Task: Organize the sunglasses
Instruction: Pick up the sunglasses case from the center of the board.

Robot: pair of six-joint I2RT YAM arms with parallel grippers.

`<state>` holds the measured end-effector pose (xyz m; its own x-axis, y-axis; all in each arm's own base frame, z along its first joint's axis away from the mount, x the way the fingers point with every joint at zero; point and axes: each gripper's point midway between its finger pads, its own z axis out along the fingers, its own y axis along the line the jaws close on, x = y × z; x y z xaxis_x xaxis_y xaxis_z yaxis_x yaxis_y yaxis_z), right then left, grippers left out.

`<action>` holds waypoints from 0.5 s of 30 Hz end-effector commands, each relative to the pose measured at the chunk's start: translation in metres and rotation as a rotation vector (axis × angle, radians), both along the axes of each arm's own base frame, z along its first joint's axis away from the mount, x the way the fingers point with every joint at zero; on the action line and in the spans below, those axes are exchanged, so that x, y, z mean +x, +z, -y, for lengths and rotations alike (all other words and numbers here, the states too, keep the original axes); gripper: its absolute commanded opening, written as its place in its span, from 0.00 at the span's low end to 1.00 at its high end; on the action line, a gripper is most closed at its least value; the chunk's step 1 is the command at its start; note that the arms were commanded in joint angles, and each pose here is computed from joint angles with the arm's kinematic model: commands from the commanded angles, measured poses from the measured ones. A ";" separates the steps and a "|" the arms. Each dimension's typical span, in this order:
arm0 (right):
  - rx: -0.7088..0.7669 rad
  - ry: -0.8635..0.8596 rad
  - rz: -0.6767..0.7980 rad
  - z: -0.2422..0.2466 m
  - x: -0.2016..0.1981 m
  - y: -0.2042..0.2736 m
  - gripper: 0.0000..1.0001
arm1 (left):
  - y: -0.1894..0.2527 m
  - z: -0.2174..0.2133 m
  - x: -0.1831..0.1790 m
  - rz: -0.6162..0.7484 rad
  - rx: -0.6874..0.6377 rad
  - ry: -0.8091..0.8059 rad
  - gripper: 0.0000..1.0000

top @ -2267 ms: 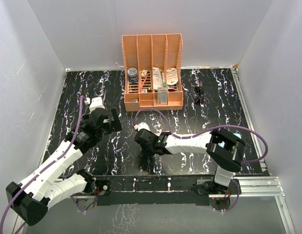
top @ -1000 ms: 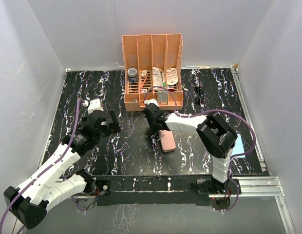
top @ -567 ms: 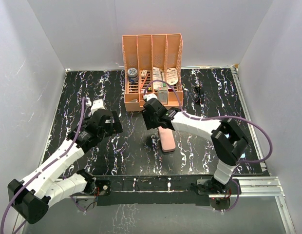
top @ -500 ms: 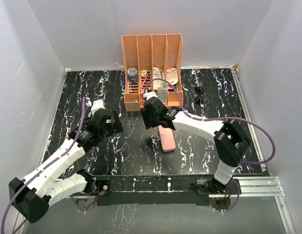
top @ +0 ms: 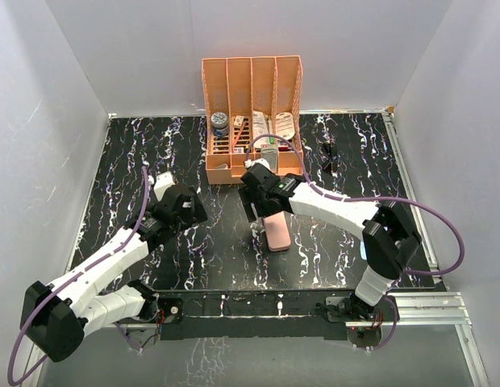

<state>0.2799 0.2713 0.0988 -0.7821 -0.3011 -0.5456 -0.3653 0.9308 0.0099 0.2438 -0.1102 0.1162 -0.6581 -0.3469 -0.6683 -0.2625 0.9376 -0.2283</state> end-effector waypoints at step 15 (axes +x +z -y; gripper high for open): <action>-0.015 -0.069 -0.109 0.020 -0.001 0.001 0.88 | -0.033 0.003 0.003 -0.003 -0.005 -0.013 0.99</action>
